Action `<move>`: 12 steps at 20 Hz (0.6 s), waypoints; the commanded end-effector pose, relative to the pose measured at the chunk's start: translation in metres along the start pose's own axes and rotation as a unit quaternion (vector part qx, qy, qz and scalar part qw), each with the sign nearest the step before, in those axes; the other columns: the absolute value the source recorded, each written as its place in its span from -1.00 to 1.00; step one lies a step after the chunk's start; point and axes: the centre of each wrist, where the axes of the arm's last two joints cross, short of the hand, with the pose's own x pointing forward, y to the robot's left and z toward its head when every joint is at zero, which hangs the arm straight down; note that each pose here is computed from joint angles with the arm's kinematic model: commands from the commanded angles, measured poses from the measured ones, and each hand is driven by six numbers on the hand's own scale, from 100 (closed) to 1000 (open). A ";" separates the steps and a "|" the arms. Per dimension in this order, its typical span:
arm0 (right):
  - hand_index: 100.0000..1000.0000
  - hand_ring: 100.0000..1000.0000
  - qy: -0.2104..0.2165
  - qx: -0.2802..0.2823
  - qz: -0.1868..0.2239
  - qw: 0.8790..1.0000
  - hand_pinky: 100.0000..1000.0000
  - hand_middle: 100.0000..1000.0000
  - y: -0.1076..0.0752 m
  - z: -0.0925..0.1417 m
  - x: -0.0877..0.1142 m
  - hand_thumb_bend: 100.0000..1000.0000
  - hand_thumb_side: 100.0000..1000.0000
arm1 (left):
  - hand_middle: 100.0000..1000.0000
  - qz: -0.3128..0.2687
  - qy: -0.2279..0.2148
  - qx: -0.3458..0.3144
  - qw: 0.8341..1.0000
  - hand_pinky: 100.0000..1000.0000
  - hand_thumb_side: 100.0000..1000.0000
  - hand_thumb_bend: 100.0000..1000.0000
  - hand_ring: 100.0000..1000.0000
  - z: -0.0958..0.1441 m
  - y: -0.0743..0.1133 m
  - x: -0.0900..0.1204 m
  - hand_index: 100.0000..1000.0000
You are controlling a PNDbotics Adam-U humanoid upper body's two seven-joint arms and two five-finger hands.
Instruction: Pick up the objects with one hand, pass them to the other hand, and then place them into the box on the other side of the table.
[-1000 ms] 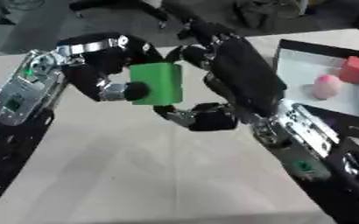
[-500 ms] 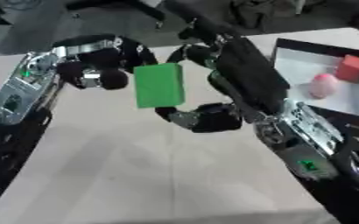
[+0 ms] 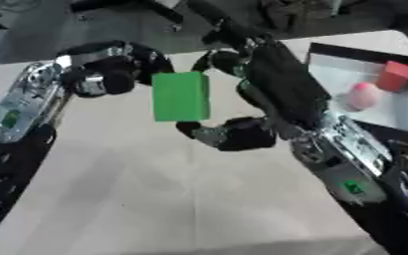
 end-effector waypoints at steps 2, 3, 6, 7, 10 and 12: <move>-0.56 0.45 0.010 -0.011 0.026 1.000 0.41 1.00 -0.015 0.003 -0.010 -0.18 -0.40 | 0.12 -0.034 0.026 0.046 0.998 0.27 0.27 0.05 0.09 0.030 0.020 0.006 0.37; -0.56 0.44 0.021 -0.012 0.034 0.999 0.40 1.00 -0.017 0.006 -0.015 -0.17 -0.39 | 0.13 -0.039 0.039 0.068 0.996 0.27 0.26 0.05 0.10 0.042 0.025 0.004 0.37; -0.58 0.42 0.083 -0.011 0.067 0.994 0.34 1.00 -0.023 0.025 -0.041 -0.09 -0.43 | 0.14 -0.059 0.083 0.143 0.984 0.28 0.20 0.04 0.11 0.087 0.040 0.001 0.36; -0.59 0.39 0.125 -0.011 0.081 0.989 0.31 1.00 -0.024 0.036 -0.056 -0.06 -0.44 | 0.14 -0.070 0.090 0.198 0.974 0.27 0.19 0.03 0.10 0.110 0.046 0.004 0.36; -0.61 0.34 0.269 -0.025 0.123 0.955 0.22 1.00 -0.019 0.074 -0.101 0.05 -0.50 | 0.13 -0.114 0.092 0.354 0.923 0.27 0.14 -0.03 0.10 0.160 0.046 0.015 0.36; -0.64 0.28 0.359 -0.033 0.146 0.921 0.13 1.00 -0.015 0.102 -0.130 0.18 -0.57 | 0.13 -0.133 0.094 0.407 0.899 0.27 0.09 -0.13 0.10 0.183 0.037 0.021 0.37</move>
